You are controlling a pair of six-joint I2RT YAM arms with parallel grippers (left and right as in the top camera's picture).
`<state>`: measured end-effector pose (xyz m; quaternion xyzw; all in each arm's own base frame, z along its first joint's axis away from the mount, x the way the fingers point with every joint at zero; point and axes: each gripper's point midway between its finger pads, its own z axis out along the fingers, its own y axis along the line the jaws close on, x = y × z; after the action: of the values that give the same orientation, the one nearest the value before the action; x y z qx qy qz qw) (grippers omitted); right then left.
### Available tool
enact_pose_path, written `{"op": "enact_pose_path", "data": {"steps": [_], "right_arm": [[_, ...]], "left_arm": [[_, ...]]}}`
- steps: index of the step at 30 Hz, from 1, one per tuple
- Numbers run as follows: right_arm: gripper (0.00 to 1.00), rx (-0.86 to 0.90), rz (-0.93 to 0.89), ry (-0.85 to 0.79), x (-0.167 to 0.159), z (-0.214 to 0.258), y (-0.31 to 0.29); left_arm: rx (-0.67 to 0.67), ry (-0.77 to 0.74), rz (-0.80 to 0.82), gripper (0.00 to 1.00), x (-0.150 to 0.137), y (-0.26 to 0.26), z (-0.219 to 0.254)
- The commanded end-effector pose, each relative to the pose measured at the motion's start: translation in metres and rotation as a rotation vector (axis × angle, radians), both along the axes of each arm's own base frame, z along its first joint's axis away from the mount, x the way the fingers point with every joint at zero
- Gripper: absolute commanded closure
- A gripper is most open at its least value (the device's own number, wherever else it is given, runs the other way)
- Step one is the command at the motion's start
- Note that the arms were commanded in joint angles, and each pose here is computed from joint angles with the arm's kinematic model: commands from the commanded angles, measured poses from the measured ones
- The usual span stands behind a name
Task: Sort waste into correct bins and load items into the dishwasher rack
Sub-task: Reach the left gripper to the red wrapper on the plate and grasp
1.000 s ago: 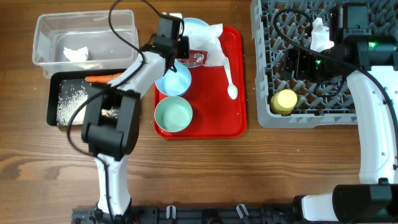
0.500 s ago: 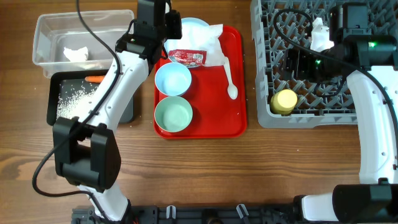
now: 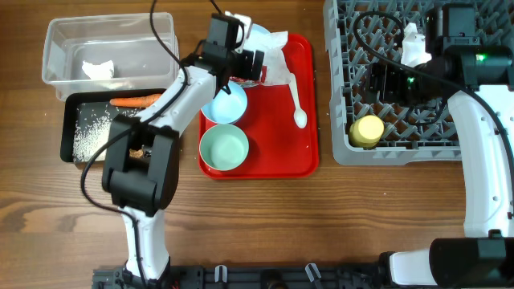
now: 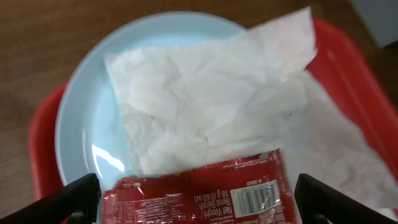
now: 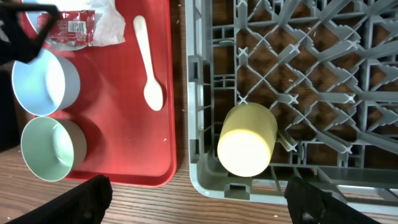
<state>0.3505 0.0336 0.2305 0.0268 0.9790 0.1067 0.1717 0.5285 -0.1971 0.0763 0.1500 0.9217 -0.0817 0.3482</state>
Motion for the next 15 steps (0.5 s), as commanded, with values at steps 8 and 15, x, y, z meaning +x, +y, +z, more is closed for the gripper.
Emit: {"op": "enact_pose_path", "data": {"steps": [8,15], "right_arm": [[0.07,0.017,-0.009,-0.015,0.000,0.007,0.003],[0.07,0.016,-0.009,-0.015,0.000,0.007,0.003]], "left_arm": [[0.042,0.088,-0.103,0.01,-0.014,-0.013,-0.047],[0.059,0.129,-0.149,0.03,-0.024,-0.022,-0.067]]}}
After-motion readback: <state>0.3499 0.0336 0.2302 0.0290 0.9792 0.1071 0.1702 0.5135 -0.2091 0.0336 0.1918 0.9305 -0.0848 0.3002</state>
